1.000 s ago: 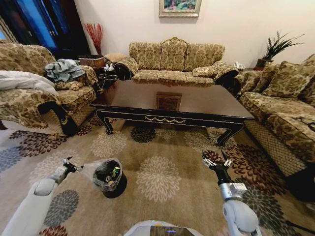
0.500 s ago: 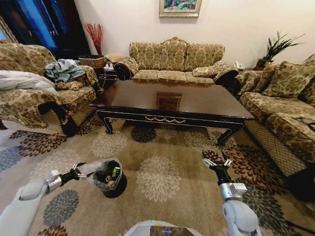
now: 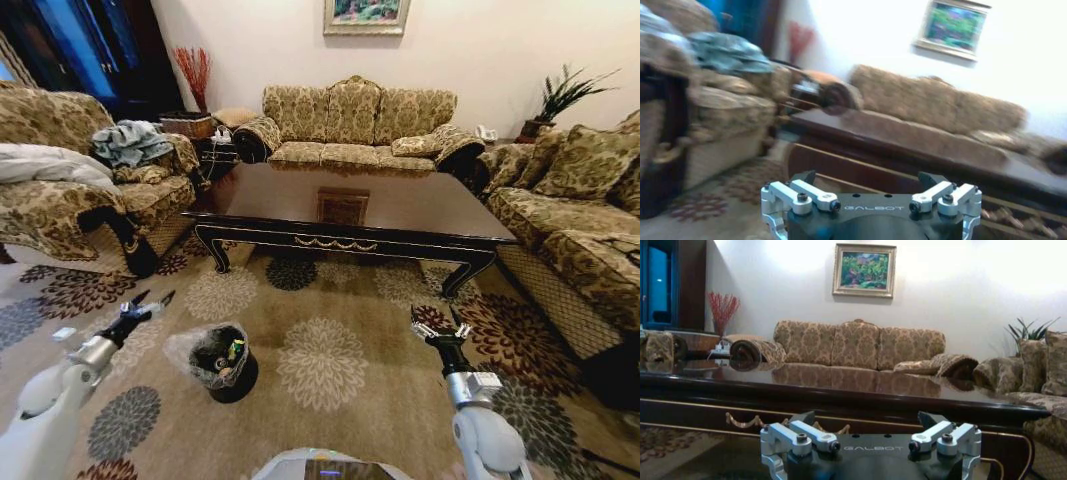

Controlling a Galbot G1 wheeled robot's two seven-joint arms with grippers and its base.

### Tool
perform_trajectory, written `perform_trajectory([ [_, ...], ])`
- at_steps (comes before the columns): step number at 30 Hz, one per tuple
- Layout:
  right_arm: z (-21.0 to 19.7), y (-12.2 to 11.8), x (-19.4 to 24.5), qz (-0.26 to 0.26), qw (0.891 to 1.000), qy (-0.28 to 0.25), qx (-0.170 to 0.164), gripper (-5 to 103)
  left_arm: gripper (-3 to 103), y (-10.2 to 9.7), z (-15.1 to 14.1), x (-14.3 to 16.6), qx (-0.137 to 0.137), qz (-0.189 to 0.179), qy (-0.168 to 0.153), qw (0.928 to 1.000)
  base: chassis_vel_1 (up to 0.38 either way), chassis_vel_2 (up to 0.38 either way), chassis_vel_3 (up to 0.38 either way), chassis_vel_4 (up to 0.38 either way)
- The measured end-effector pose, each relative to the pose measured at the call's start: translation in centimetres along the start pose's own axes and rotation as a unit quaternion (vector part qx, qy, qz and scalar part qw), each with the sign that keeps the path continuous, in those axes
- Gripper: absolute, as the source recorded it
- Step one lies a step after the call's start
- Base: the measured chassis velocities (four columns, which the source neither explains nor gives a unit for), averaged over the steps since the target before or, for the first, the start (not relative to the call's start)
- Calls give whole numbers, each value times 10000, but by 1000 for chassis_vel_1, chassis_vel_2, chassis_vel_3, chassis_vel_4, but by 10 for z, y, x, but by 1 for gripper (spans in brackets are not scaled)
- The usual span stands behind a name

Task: Move to the front of the table and place the trash on the table into the trash bin.

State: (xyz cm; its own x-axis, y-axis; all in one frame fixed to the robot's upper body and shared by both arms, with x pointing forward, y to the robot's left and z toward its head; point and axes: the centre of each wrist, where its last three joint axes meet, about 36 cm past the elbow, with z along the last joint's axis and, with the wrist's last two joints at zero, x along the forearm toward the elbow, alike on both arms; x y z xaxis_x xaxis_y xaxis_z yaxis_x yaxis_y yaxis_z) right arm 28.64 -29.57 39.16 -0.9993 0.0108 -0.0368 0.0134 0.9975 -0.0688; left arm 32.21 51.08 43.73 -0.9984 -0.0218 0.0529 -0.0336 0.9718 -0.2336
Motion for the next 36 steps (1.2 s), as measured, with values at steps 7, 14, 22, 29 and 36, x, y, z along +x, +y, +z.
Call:
perform_trajectory([
  [7,0,0,0,0,10000,0,0,100,100,-56,11,36,-288,-646,-307,9970,0,0,0,0],
  [14,0,0,0,0,10000,0,0,100,100,-88,46,62,-505,-804,-330,9949,0,0,0,0],
  [22,0,0,0,0,10000,0,0,100,100,-98,29,55,-559,-541,-414,9961,0,0,0,0],
  [29,0,0,0,0,10000,0,0,100,100,-98,12,57,-650,-465,-349,9962,0,0,0,0],
  [36,0,0,0,0,10000,0,0,100,100,-118,27,74,-603,-258,-77,9978,0,0,0,0],
])
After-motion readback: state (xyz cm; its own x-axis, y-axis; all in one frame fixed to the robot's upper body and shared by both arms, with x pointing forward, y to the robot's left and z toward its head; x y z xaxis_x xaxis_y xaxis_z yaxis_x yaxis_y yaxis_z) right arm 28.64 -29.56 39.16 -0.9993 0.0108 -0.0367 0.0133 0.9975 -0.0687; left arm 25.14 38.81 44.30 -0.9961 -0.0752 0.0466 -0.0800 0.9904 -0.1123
